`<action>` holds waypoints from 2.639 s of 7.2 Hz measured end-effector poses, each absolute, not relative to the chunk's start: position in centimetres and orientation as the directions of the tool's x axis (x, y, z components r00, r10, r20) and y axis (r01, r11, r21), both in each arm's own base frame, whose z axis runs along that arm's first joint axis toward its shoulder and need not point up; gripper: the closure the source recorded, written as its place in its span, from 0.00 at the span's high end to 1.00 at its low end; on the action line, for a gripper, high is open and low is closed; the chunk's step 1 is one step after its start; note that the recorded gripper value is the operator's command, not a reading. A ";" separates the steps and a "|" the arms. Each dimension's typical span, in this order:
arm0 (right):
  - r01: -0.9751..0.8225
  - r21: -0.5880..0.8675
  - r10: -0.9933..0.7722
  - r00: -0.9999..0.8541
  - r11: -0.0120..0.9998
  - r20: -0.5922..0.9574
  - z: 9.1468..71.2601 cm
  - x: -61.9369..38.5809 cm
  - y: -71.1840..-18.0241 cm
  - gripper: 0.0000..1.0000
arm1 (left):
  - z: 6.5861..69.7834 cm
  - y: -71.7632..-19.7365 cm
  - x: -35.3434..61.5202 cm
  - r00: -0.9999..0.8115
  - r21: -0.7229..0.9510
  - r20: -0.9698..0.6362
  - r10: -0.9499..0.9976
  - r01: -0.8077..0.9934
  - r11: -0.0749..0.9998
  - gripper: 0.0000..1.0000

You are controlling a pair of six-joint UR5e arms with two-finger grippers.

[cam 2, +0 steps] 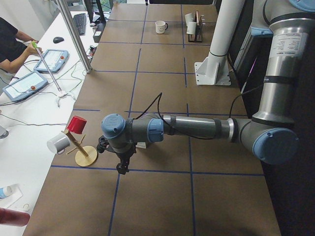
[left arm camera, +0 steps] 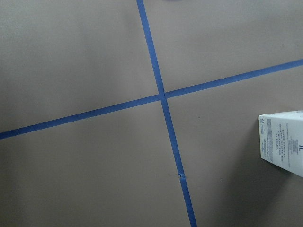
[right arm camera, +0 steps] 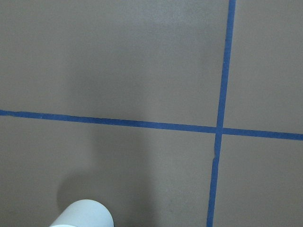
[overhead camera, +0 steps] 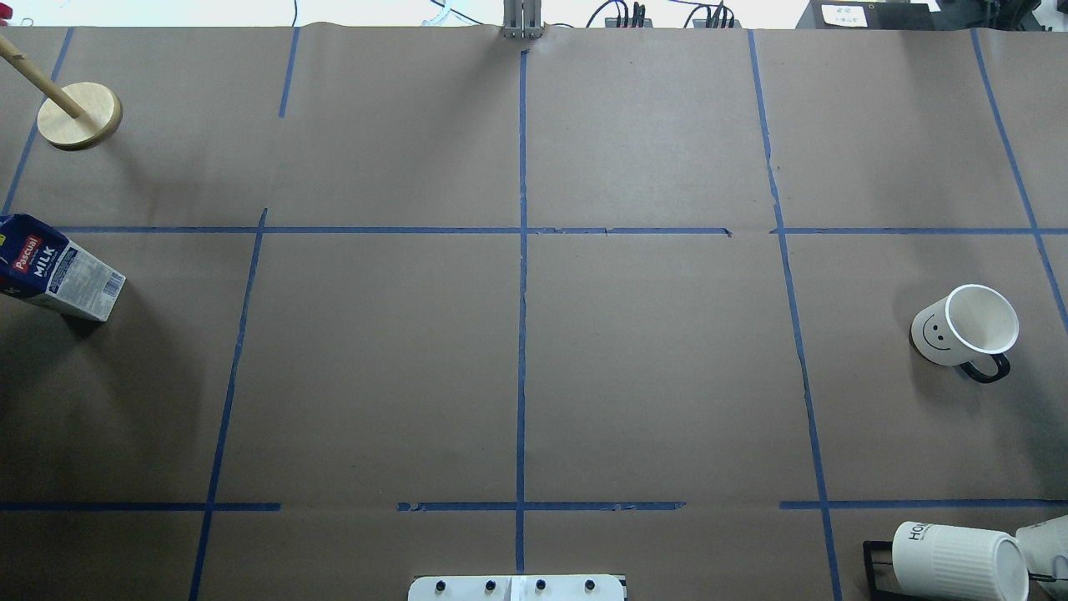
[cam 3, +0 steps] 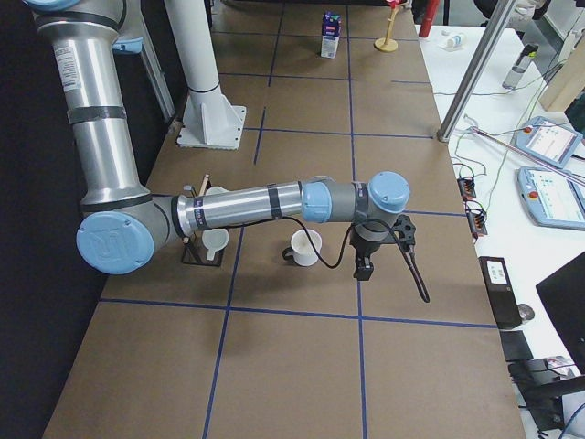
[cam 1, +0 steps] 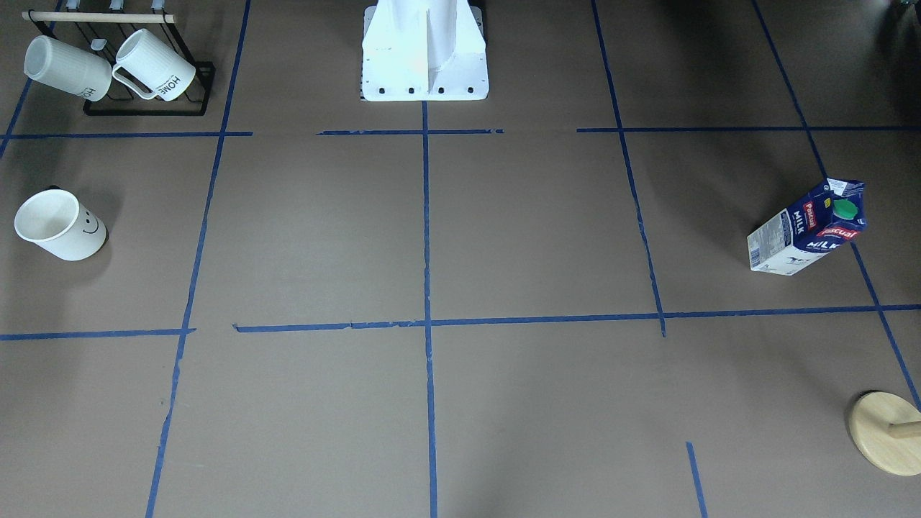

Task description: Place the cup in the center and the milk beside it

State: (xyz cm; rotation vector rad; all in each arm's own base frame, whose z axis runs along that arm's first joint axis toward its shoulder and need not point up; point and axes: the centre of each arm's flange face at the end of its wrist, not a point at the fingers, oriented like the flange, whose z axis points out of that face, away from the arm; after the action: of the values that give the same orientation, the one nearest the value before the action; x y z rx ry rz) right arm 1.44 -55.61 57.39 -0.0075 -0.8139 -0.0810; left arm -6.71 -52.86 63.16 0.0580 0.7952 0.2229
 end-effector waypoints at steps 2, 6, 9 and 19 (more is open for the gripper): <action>0.065 0.015 -0.056 0.687 0.998 0.724 58.0 2.0 -54.5 1.00 | 62.7 -52.6 -6.8 0.683 0.139 -0.697 0.220 -0.172 0.975 1.00; 0.062 0.041 -0.073 0.696 0.997 0.714 58.9 2.3 -53.6 1.00 | 63.2 -51.9 -6.8 0.684 0.131 -0.698 0.212 -0.169 0.977 1.00; 0.062 0.120 -0.130 0.677 0.991 0.724 60.5 2.2 -52.2 1.00 | 62.6 -51.8 -6.7 0.682 0.148 -0.696 0.225 -0.170 0.974 1.00; 0.020 0.051 -0.051 0.679 0.998 0.732 62.1 -13.8 -43.4 0.00 | 63.0 -51.0 -6.6 0.676 0.148 -0.701 0.226 -0.172 0.974 1.00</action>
State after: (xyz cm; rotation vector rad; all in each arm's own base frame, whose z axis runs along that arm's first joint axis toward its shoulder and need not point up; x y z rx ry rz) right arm -13.76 -43.36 62.10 0.0401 -0.8231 -0.0401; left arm -6.63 -51.05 62.98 0.0716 0.7979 0.2237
